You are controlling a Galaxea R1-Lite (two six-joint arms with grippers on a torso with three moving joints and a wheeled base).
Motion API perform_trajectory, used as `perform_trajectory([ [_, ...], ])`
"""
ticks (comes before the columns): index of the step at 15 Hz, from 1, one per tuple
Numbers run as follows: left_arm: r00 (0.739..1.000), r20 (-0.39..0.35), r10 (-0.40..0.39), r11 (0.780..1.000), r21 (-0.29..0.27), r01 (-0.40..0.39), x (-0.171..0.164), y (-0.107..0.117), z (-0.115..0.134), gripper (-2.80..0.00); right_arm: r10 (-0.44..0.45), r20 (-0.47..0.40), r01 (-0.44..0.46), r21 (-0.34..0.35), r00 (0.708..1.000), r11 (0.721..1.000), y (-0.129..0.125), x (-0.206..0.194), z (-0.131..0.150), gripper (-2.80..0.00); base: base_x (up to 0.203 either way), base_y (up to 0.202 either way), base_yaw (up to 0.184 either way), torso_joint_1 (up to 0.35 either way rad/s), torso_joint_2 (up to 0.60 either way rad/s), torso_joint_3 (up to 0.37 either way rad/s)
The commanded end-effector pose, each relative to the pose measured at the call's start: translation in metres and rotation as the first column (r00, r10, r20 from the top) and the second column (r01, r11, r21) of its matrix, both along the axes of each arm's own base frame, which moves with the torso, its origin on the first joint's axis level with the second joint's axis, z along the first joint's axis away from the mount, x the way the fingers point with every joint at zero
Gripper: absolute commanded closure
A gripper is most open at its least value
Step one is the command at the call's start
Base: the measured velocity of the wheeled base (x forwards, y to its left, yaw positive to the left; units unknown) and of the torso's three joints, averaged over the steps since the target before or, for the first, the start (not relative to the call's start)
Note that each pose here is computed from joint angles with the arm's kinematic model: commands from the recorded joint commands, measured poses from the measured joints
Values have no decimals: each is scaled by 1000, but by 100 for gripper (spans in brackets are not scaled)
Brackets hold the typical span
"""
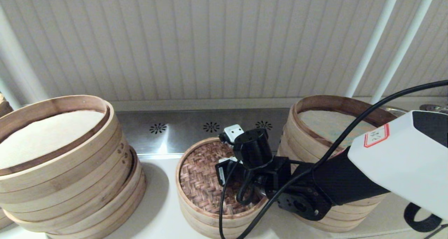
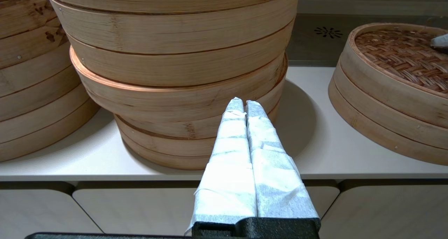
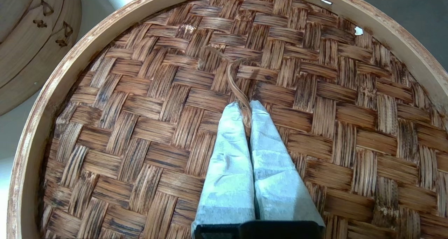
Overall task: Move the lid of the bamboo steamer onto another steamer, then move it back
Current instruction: Pick up the steamer
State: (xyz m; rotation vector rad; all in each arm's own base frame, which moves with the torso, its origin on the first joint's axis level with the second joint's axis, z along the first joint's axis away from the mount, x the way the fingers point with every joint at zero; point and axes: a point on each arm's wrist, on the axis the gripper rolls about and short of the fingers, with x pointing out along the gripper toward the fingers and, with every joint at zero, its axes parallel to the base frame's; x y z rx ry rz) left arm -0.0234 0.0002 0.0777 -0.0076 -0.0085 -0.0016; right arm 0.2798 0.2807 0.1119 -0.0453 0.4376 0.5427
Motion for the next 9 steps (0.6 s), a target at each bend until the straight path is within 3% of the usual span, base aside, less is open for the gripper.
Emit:
perform_trajectory([
  [1,1000,1,0,1000,0,0,0,0,0,0,-1,7,1,8,1000,1000,0,-1,3,0,0,0,0,0,0,0],
  [9,1000,1,0,1000,0,0,0,0,0,0,-3,37,2,23,999,1000,3,-5,9,0,0,0,0,0,0,0],
])
